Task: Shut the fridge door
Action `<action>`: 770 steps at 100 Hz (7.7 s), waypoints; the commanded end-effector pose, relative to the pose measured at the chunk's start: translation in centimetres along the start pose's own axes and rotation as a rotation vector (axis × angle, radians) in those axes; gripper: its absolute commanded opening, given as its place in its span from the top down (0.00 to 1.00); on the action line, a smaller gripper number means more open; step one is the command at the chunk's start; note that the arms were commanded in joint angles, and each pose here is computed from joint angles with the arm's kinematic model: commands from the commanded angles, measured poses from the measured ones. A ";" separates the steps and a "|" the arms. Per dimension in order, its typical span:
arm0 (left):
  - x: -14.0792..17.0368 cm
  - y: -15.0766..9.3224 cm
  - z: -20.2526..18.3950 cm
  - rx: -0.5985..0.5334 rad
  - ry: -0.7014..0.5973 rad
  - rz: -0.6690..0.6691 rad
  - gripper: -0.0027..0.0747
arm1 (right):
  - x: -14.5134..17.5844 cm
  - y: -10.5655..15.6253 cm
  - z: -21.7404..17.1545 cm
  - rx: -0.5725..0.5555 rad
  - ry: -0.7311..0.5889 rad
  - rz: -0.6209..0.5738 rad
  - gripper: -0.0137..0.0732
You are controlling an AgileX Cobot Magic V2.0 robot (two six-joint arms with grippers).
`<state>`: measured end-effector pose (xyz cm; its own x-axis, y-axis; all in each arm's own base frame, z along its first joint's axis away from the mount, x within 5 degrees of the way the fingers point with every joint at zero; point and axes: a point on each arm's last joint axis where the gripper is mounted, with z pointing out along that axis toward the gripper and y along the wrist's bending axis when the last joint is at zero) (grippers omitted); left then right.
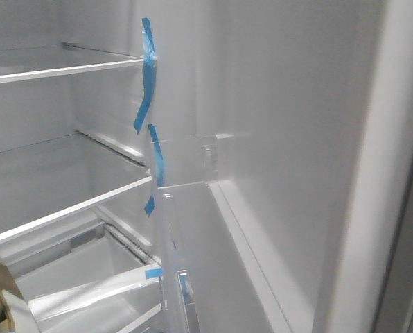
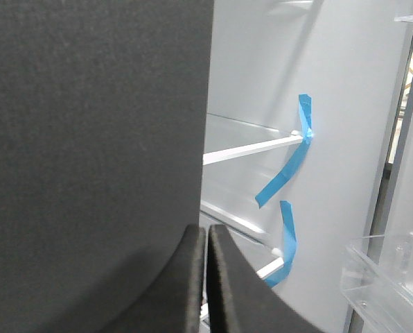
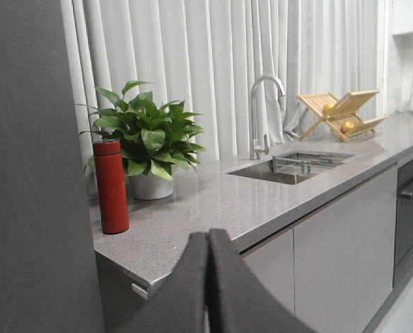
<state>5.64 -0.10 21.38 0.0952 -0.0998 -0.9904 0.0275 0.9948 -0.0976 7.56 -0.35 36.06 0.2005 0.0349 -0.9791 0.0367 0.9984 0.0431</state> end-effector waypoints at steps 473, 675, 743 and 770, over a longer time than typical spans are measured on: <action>0.4 0.0 0.2 0.007 -0.029 -0.006 0.99 | -9.4 20.7 13.2 -0.819 0.233 0.344 0.93; 0.4 0.0 0.2 0.007 -0.029 -0.006 0.99 | -6.9 21.2 20.7 -0.656 0.091 0.184 0.93; 0.4 0.0 0.2 0.007 -0.029 -0.006 0.99 | -2.9 7.1 11.3 -0.356 0.039 0.131 0.93; 0.4 0.0 0.2 0.007 -0.029 -0.006 0.99 | 0.1 2.6 6.0 -0.187 0.019 0.098 0.93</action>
<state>5.64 -0.10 21.38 0.0952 -0.0998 -0.9904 0.0275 0.9948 -0.0976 15.53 3.19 36.60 0.0333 0.1349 -0.9903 -0.2049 0.9707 0.1253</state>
